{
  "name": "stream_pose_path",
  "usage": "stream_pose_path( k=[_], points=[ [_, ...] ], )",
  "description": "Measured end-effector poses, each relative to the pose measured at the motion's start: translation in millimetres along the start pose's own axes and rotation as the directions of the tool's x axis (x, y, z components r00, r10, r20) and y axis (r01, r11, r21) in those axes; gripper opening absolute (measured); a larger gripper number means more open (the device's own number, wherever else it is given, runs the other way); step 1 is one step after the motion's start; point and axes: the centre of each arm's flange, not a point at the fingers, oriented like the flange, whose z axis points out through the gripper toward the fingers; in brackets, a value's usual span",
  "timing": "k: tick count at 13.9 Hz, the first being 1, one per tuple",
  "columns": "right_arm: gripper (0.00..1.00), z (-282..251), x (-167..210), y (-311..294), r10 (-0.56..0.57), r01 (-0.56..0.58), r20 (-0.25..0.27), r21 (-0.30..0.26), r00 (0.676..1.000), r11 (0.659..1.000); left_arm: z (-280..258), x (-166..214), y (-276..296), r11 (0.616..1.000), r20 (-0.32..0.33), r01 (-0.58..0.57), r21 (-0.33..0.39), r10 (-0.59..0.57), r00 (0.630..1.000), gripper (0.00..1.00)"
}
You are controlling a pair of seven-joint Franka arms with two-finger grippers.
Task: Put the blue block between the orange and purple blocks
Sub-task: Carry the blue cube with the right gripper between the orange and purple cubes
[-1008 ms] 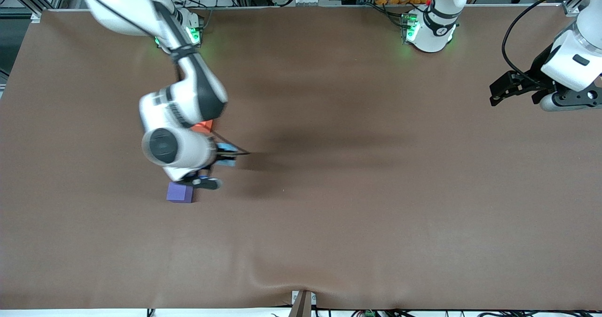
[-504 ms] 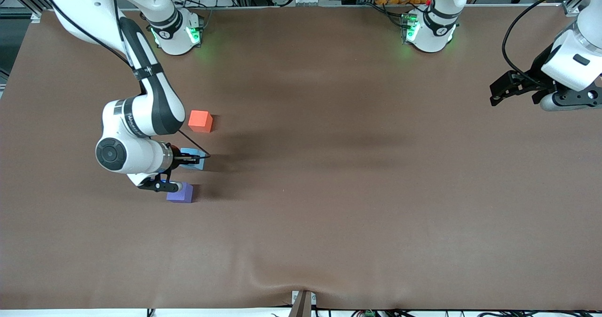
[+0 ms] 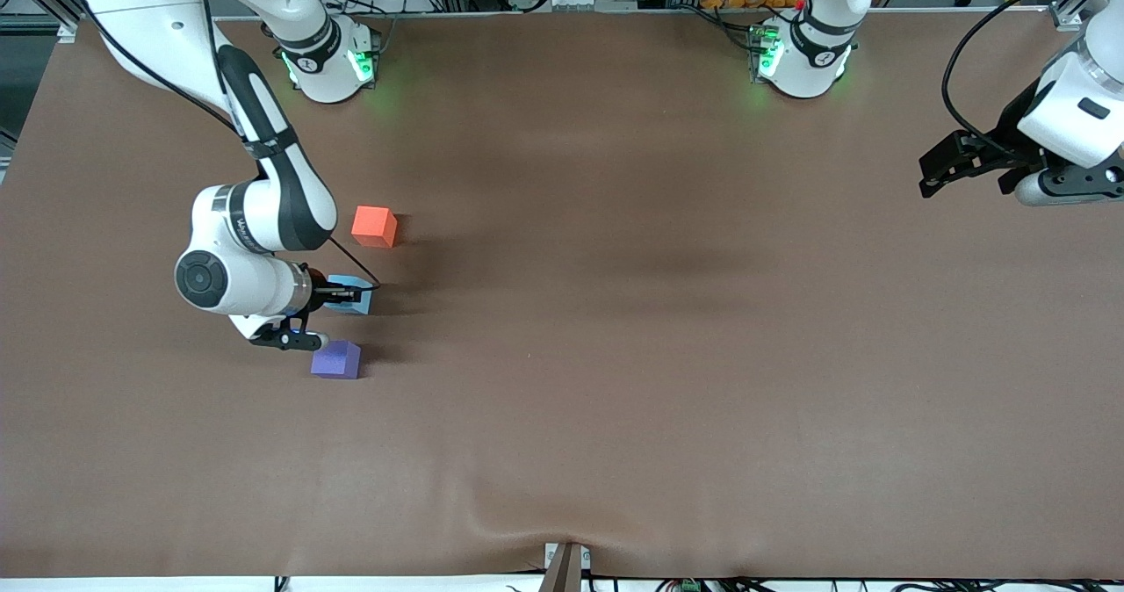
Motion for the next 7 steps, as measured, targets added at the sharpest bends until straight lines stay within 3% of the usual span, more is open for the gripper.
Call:
stream_pose_path(
  k=[7],
  points=[
    [0.49, 8.8, -3.8, 0.3, -0.001, 0.001, -0.003, -0.001, 1.0, 1.0, -4.5, 0.2, -1.7, 1.0, -0.006, 0.003, -0.001, -0.003, 1.0, 1.0]
  ],
)
